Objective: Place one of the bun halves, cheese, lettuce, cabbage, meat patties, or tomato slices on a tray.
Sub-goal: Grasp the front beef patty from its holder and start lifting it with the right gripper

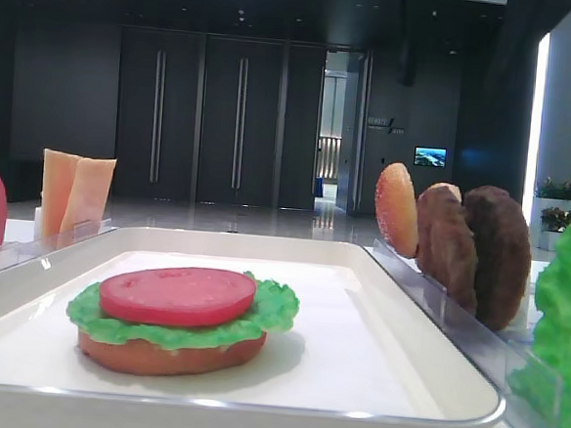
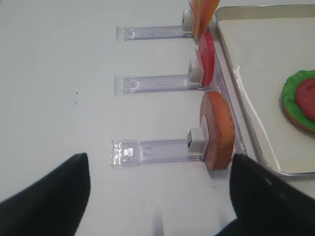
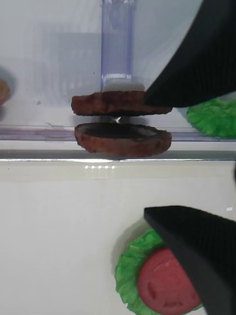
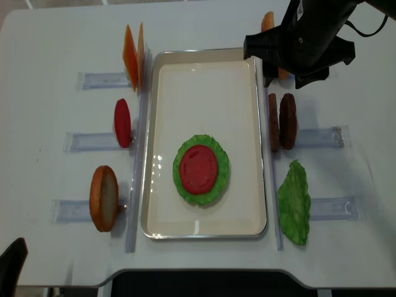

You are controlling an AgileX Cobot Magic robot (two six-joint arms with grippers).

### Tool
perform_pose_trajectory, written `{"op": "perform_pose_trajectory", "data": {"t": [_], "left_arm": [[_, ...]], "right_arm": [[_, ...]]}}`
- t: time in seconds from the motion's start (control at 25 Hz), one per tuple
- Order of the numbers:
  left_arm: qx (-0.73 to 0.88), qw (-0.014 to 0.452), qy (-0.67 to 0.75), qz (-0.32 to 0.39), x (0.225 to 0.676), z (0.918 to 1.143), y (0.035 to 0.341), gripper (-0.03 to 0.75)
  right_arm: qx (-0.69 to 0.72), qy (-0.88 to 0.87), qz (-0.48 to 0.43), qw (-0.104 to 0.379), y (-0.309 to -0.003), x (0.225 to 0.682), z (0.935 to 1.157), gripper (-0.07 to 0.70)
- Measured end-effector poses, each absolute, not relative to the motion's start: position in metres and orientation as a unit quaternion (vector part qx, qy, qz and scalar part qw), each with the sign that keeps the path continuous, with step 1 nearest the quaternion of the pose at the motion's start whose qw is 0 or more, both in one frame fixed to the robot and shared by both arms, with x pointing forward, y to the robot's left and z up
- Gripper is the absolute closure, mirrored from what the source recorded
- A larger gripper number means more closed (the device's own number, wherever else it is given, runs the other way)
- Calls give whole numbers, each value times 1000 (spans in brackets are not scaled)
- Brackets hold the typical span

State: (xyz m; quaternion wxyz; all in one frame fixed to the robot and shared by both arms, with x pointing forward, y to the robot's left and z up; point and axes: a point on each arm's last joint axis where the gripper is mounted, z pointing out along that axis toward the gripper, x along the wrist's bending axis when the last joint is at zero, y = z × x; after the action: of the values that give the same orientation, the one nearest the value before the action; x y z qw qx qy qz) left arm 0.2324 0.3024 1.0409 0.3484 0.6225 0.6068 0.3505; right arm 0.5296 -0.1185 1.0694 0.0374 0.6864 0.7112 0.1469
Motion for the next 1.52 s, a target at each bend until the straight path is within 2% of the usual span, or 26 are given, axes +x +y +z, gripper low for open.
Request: {"op": "perform_pose_trajectory", "data": {"t": [0.2,0.6,1.2,1.52], "left_arm": [[623,348,607,351,232,1041,302,24],[623,349,607,350,232,1041,302,24],[623,349,606,350,232,1041,302,24],[623,349,606,350,232,1041,302,24]], "right_arm": [[684,711,157,40,-117,530,1062,213],[689,714,121,26,-111,538,1029,213],[691,717,88,17,-105,547,1000,213],[690,718,93,20,-103,551,993,213]]}}
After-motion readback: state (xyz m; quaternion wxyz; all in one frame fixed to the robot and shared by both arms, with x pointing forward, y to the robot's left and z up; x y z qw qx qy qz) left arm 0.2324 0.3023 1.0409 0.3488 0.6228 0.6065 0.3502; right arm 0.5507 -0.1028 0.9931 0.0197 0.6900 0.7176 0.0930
